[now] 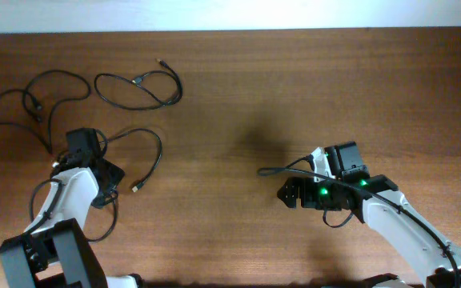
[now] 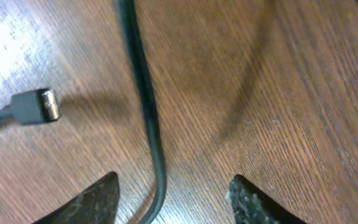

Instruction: Untangle cables

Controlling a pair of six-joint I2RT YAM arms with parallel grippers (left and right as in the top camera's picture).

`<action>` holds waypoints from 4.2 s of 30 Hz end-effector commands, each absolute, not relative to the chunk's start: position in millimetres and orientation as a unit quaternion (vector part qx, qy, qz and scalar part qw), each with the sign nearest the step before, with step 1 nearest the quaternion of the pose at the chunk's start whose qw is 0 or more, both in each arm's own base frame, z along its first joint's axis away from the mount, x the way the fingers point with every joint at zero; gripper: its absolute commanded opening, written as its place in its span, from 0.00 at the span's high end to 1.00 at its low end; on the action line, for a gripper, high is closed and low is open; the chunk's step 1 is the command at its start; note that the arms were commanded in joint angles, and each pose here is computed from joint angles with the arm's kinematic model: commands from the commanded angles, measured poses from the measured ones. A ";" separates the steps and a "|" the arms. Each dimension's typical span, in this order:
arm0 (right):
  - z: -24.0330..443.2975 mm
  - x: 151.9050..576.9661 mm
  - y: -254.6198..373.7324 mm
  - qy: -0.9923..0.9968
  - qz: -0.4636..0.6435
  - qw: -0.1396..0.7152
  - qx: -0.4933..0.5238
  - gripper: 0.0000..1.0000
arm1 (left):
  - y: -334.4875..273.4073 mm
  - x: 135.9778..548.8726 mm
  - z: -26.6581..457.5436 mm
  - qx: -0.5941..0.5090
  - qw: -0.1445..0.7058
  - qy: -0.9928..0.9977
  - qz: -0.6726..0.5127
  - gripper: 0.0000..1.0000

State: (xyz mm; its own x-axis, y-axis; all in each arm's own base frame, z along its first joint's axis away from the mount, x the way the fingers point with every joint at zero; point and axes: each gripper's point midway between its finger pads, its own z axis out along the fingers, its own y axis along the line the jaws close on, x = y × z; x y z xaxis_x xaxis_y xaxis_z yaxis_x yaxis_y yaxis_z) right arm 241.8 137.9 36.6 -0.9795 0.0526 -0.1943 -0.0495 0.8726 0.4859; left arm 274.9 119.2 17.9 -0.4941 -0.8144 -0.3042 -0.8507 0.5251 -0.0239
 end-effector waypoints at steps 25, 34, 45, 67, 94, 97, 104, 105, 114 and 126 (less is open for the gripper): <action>36.5 242.8 137.0 0.963 0.250 0.104 -0.003 0.02 | 50.2 331.0 169.0 -0.255 0.288 0.910 -0.154 0.01; 36.5 242.8 137.1 0.963 0.250 0.104 -0.003 0.01 | 23.7 239.8 259.8 -0.166 0.428 0.881 -0.112 0.01; 36.5 242.8 137.0 0.963 0.250 0.104 -0.003 0.02 | -27.8 193.6 234.5 -0.091 0.335 0.915 -0.205 0.01; 36.5 242.8 137.0 0.963 0.250 0.104 -0.003 0.02 | -61.3 89.8 234.8 -0.001 0.412 0.897 -0.161 0.01; 36.4 242.7 137.0 0.963 0.249 0.104 -0.003 0.02 | -67.8 76.7 314.7 0.114 0.639 0.752 -0.119 0.01; 36.4 242.7 137.0 0.963 0.249 0.104 -0.003 0.02 | -66.0 75.0 315.8 0.119 0.642 0.748 -0.118 0.01; 36.5 242.8 137.0 0.963 0.250 0.104 -0.003 0.01 | -74.1 80.1 323.6 0.167 0.656 0.722 -0.146 0.01; 36.5 242.8 137.0 0.963 0.250 0.104 -0.003 0.02 | -72.8 82.3 322.0 0.164 0.655 0.724 -0.144 0.01; 36.5 242.8 137.0 0.963 0.250 0.104 -0.003 0.01 | -61.6 149.8 294.4 0.144 0.675 0.715 -0.115 0.01; 36.5 242.8 137.0 0.963 0.250 0.104 -0.003 0.01 | -15.8 227.0 212.8 0.051 0.687 0.724 -0.015 0.01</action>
